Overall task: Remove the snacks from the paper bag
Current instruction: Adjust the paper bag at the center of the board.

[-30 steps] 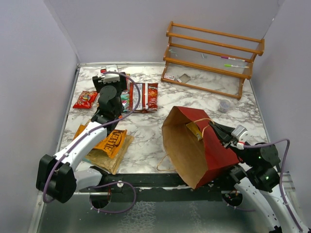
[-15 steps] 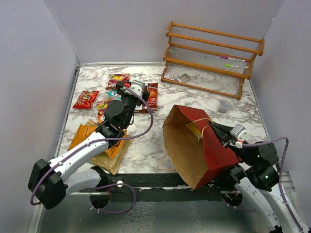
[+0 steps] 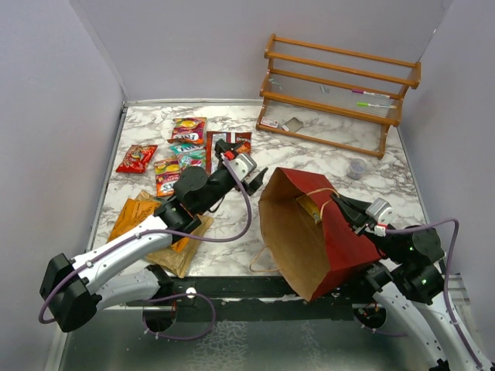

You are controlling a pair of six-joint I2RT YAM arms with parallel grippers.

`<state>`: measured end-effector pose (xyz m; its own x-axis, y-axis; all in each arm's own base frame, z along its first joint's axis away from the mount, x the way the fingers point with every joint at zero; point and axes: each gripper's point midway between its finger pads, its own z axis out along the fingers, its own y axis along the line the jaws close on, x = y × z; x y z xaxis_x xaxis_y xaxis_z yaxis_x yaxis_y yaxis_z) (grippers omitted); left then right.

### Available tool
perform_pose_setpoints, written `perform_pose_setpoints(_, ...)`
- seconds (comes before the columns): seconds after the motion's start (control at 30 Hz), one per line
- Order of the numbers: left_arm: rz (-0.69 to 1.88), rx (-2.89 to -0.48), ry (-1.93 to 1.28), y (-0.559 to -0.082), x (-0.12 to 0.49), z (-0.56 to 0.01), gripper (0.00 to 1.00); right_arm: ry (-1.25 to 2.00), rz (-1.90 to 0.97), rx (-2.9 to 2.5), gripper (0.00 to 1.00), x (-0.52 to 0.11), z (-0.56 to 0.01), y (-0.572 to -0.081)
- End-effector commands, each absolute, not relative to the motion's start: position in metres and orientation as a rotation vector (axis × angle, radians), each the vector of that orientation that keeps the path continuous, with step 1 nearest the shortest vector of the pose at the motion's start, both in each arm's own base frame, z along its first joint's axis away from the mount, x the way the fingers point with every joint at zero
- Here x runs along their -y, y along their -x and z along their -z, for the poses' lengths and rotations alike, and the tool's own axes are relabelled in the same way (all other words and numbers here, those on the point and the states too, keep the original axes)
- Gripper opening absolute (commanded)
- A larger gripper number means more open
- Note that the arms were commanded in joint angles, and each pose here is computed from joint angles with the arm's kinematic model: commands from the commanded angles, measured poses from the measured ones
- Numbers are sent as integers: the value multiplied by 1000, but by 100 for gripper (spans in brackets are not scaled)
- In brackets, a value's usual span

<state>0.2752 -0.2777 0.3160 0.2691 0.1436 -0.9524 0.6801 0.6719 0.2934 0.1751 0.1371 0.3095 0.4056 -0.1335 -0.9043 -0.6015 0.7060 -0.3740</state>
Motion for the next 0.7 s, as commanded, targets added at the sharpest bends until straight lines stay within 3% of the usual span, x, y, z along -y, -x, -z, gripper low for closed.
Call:
perform_pose_setpoints(0.0,688,-1199,-908,-221,297,-324,95,761,-350,-1107,2,-139,-314,-171)
perform_pose_setpoints(0.23,920,-1075,-1026,-154,305,-304,92,825,-388,-1070,2,-146,-317,-160)
perform_pose_setpoints(0.57,795,-1064,-820,-164,273,-327,91,1242,-961,-1030,2,-214,-326,-96)
perform_pose_setpoints(0.67,733,-1045,-772,-166,255,-337,91,1283,-1019,-1125,2,-217,-326,-95)
